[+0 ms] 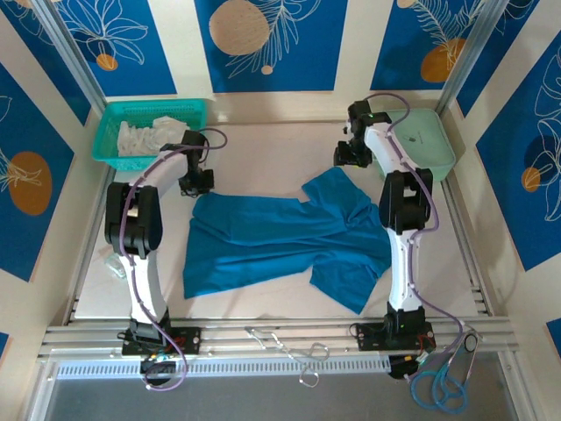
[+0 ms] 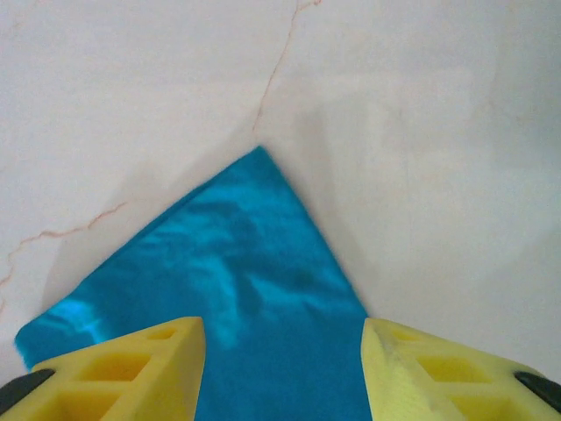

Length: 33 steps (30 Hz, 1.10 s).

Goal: Fold and stack the t-shirts

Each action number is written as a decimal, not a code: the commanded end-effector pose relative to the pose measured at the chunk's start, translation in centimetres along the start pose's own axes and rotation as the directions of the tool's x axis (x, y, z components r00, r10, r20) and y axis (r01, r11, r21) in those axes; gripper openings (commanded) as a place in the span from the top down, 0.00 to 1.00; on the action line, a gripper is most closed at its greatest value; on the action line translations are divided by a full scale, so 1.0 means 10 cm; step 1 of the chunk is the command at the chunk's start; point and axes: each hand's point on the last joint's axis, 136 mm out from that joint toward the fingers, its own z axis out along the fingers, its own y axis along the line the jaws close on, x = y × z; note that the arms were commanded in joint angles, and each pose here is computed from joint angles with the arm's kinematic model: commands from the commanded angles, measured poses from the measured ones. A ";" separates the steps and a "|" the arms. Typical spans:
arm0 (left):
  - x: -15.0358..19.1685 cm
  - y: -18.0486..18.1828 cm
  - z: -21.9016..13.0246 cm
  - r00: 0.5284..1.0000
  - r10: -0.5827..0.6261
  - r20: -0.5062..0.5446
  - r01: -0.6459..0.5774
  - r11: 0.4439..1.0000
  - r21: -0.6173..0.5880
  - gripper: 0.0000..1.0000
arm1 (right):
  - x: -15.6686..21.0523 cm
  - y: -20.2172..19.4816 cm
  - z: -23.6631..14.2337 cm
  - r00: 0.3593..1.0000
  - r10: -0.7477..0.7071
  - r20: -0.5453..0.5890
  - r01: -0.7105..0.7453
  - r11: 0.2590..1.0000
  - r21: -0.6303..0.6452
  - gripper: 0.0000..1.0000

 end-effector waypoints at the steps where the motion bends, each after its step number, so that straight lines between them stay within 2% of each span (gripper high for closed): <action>1: -0.02 -0.09 -0.20 1.000 -0.009 0.015 0.009 0.999 0.038 1.00 | 0.12 0.02 0.15 0.996 -0.033 -0.085 0.031 0.999 -0.022 0.49; 8: -0.03 -0.15 -0.28 1.000 -0.008 0.026 0.006 0.998 0.056 1.00 | 0.14 0.08 0.42 0.992 -0.039 -0.121 0.035 0.999 -0.029 0.49; 19: -0.01 -0.20 -0.37 0.999 -0.001 0.039 -0.002 0.998 0.068 1.00 | 0.00 0.15 0.55 0.993 -0.054 -0.104 0.051 0.998 -0.034 0.49; 26: 0.00 -0.26 -0.39 0.999 0.008 0.040 -0.011 0.997 0.078 1.00 | 0.05 0.12 0.76 0.987 -0.069 -0.142 0.066 0.997 -0.027 0.49; 28: 0.01 -0.27 -0.37 0.999 0.010 0.037 -0.013 0.997 0.079 1.00 | 0.09 0.11 0.83 0.985 -0.071 -0.157 0.068 0.997 -0.027 0.51; 33: 0.03 -0.28 -0.34 0.999 0.015 0.030 -0.017 0.997 0.077 1.00 | 0.18 0.11 0.95 0.977 -0.090 -0.196 0.088 0.996 -0.016 0.66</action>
